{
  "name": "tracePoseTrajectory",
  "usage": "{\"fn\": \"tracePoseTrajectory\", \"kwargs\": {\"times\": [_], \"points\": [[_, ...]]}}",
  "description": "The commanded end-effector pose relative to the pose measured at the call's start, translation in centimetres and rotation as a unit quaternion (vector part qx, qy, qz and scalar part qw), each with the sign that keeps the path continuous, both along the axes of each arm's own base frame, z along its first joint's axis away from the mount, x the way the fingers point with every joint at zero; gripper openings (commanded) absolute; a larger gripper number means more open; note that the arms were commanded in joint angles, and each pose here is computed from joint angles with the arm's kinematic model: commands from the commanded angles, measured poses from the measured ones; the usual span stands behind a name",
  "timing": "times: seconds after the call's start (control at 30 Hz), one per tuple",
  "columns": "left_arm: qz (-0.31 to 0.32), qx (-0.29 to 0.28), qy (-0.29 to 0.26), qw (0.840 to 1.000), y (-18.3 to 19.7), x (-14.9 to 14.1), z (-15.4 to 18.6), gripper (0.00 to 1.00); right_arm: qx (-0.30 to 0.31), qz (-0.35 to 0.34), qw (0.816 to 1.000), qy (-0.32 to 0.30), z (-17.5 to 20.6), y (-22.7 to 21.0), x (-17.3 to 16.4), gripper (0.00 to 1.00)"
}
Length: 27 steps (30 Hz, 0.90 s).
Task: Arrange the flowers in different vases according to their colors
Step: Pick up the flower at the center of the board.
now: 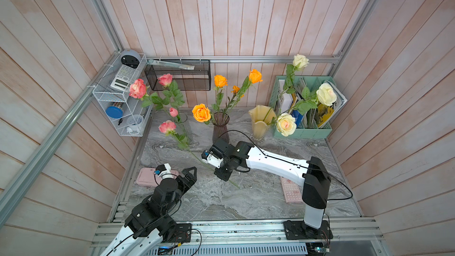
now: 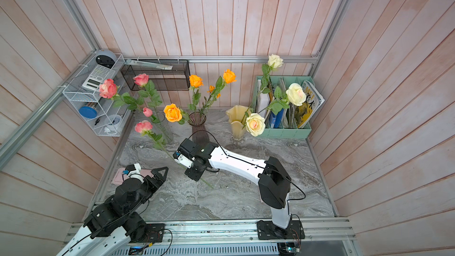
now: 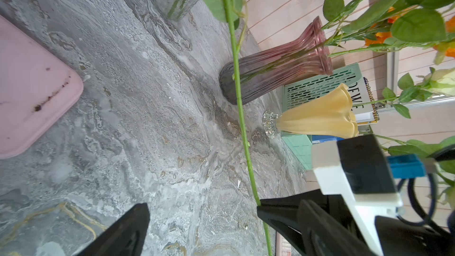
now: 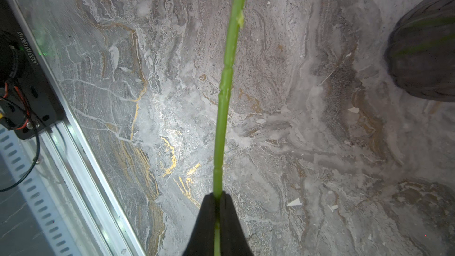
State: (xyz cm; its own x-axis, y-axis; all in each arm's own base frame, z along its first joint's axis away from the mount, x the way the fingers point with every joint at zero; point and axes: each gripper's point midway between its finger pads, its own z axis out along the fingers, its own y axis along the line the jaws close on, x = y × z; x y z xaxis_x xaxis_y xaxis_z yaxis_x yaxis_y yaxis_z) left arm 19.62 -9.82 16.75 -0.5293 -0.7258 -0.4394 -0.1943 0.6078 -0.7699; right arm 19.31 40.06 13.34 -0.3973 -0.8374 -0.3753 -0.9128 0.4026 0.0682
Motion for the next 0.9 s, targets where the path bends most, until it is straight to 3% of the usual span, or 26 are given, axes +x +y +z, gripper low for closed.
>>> {"fn": "tracePoseTrajectory", "kwargs": {"times": [0.0,0.13,0.63,0.73,0.87], "points": [[-0.001,-0.049,-0.022,0.999,-1.4,1.2,0.7,1.0,0.013,0.005,1.0,0.009,1.4,0.5,-0.8,0.0],[-0.003,-0.084,-0.038,0.996,-2.8,2.5,0.7,1.0,0.015,0.01,1.0,0.012,1.7,0.5,-1.4,0.0],[0.037,-0.076,-0.046,0.995,-2.5,4.5,-0.7,0.99,0.041,0.029,0.998,0.024,3.9,0.5,-4.2,0.0],[0.039,-0.078,-0.062,0.994,-2.5,5.0,-0.1,0.86,0.043,0.03,0.998,0.024,4.1,0.4,-4.8,0.0],[0.028,-0.065,-0.073,0.995,-2.8,5.4,0.7,0.52,0.047,0.029,0.998,0.026,4.2,0.3,-5.1,0.0]]}}
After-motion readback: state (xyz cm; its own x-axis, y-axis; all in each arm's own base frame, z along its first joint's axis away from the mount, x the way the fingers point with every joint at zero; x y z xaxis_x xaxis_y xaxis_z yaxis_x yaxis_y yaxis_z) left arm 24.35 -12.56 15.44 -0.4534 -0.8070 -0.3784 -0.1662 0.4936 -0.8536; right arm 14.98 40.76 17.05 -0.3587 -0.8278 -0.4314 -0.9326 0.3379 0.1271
